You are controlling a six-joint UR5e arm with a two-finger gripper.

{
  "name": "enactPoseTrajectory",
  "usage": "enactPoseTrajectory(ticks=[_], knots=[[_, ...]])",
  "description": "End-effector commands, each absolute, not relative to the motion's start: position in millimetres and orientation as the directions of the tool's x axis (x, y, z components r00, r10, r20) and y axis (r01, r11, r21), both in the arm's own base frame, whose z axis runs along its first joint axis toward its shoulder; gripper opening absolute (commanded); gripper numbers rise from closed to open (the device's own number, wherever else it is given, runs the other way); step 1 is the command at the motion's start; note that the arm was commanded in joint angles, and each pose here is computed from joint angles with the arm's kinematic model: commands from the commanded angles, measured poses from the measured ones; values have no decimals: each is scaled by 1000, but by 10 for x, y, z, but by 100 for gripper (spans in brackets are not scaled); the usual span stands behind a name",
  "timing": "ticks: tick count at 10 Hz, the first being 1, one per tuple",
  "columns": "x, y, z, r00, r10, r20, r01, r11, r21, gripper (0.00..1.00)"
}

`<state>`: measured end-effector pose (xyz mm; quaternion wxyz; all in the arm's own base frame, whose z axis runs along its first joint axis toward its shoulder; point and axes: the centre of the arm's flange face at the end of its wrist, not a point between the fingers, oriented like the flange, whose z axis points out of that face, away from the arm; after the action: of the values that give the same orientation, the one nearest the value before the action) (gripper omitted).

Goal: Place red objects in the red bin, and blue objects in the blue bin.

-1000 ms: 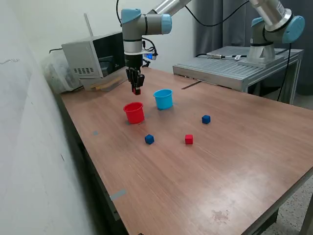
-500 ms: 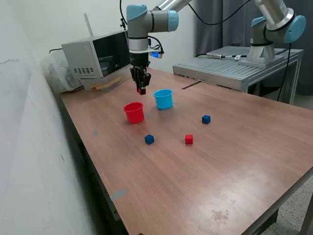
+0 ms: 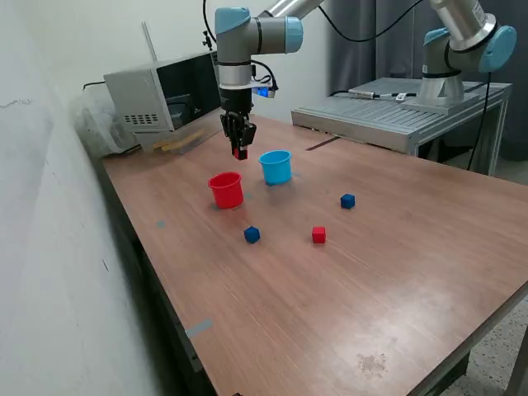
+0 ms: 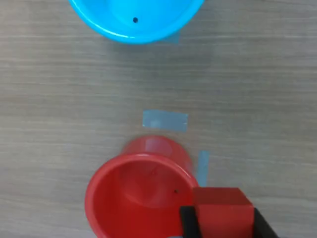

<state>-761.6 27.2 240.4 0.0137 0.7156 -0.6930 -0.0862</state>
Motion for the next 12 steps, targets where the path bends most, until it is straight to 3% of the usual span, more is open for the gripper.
enactPoseTrajectory(ticks=[1, 4, 12], knots=[[-7622, 306, 2380, 32, -994, -103, -989, -46, 139, 0], [-7719, 383, 2514, 35, -993, -110, -984, -53, 168, 0], [-7959, 450, 2350, 32, -993, -111, -984, -50, 169, 0]])
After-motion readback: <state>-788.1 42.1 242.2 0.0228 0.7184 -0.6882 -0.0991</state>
